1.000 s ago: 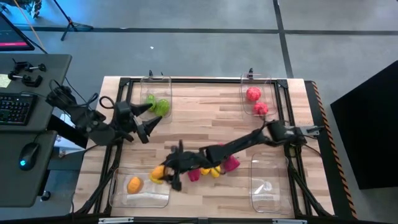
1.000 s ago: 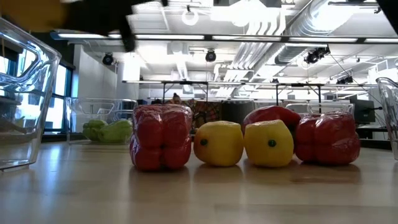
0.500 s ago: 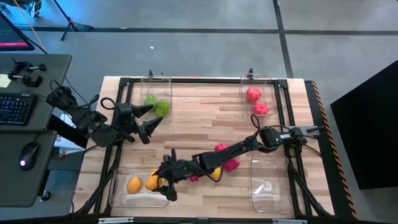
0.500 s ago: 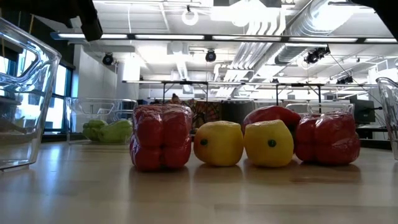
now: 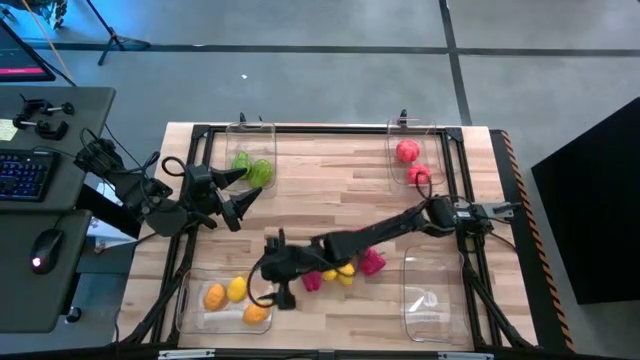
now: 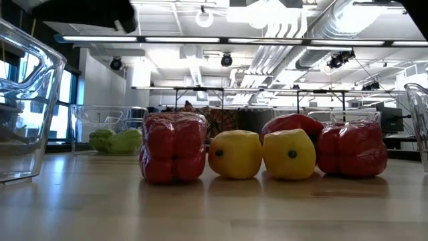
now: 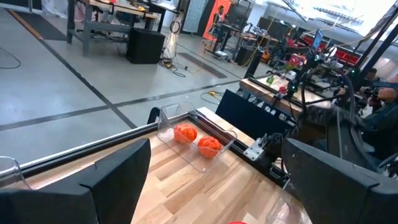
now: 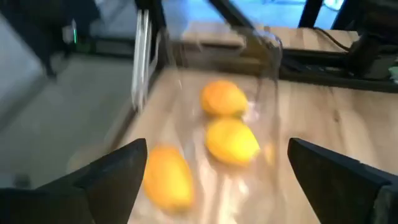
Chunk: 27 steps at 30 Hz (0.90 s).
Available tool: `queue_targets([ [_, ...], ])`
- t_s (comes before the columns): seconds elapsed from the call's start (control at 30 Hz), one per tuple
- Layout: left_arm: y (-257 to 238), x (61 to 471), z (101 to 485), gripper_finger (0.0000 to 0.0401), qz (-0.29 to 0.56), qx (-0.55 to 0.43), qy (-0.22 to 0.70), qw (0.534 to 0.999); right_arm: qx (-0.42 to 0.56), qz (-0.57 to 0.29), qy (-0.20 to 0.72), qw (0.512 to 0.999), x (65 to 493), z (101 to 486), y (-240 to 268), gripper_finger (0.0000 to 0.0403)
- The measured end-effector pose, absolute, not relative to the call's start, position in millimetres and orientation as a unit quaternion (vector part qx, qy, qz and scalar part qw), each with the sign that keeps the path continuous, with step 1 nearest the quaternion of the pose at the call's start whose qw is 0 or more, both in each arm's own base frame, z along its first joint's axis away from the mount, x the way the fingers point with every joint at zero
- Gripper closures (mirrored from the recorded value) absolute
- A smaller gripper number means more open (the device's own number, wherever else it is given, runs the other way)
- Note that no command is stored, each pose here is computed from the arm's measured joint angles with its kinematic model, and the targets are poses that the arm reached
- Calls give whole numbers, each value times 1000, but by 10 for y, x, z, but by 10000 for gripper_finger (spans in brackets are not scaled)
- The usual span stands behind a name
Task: Sort produce into baskets
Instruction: Put the yellow lemon into the bottom left transparent bin
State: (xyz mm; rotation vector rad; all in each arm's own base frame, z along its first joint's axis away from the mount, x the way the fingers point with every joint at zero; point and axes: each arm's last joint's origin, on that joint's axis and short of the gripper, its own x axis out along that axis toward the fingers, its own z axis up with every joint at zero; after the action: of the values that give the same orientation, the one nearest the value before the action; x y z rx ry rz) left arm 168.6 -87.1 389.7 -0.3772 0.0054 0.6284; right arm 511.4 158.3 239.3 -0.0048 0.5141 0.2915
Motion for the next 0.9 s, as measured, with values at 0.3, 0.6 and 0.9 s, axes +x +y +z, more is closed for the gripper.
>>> queue_targets([
  [0.3, -869, 1684, 3895, 50, 308, -183, 3, 933, -85, 153, 428, 887, 4648, 2742, 1071, 31],
  [0.6, -868, 1684, 3894, 50, 310, -183, 2, 933, -25, 187, 464, 865, 3863, 2447, 1156, 31],
  [0.9, -867, 1684, 3894, 50, 310, -182, 3, 933, 98, 48, 397, 911, 3424, 2284, 1156, 31],
])
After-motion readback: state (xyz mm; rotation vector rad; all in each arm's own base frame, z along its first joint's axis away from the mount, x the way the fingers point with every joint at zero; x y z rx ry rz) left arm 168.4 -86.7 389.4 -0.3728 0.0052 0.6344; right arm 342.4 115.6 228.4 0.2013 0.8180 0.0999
